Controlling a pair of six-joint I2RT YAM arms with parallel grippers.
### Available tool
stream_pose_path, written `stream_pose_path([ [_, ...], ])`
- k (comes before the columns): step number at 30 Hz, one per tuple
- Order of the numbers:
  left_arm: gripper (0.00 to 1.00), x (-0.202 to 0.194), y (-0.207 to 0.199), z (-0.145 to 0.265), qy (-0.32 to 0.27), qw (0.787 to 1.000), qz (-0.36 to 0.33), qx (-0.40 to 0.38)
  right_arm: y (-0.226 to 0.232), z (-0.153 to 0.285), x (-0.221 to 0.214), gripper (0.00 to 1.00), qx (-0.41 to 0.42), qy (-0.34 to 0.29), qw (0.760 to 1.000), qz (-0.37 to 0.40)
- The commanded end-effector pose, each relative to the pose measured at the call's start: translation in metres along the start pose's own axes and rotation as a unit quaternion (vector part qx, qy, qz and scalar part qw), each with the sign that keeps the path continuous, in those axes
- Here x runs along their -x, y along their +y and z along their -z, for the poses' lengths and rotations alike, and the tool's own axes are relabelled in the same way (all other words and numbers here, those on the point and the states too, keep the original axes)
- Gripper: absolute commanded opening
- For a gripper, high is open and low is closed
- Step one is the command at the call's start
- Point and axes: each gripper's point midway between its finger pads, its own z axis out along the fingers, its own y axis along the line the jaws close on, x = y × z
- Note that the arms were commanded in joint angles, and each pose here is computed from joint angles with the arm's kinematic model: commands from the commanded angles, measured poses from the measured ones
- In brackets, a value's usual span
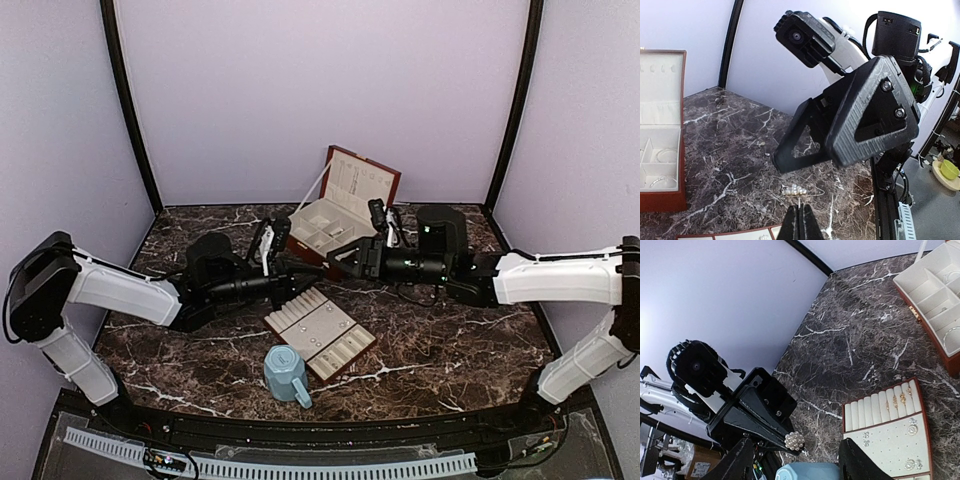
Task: Organize the mixed jewelry
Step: Pass from the right arm to the left, then pass from the left arm to the right
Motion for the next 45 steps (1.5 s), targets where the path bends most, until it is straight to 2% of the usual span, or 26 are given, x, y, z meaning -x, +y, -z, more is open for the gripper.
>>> stream_pose_path([
  [1,0.00,0.020,-0.009,0.005,-0.032,0.998,-0.054,0.010,0.026,-0.006,0.006,0.56,0.053,0.019,0.998,-0.006],
  [22,0.00,0.017,-0.015,0.003,-0.022,0.998,-0.061,0.009,0.027,-0.017,0.000,0.33,0.060,0.039,0.997,0.004],
  [45,0.00,0.014,-0.014,0.000,-0.017,0.998,-0.058,0.012,0.020,-0.020,-0.004,0.20,0.036,0.047,0.998,0.022],
])
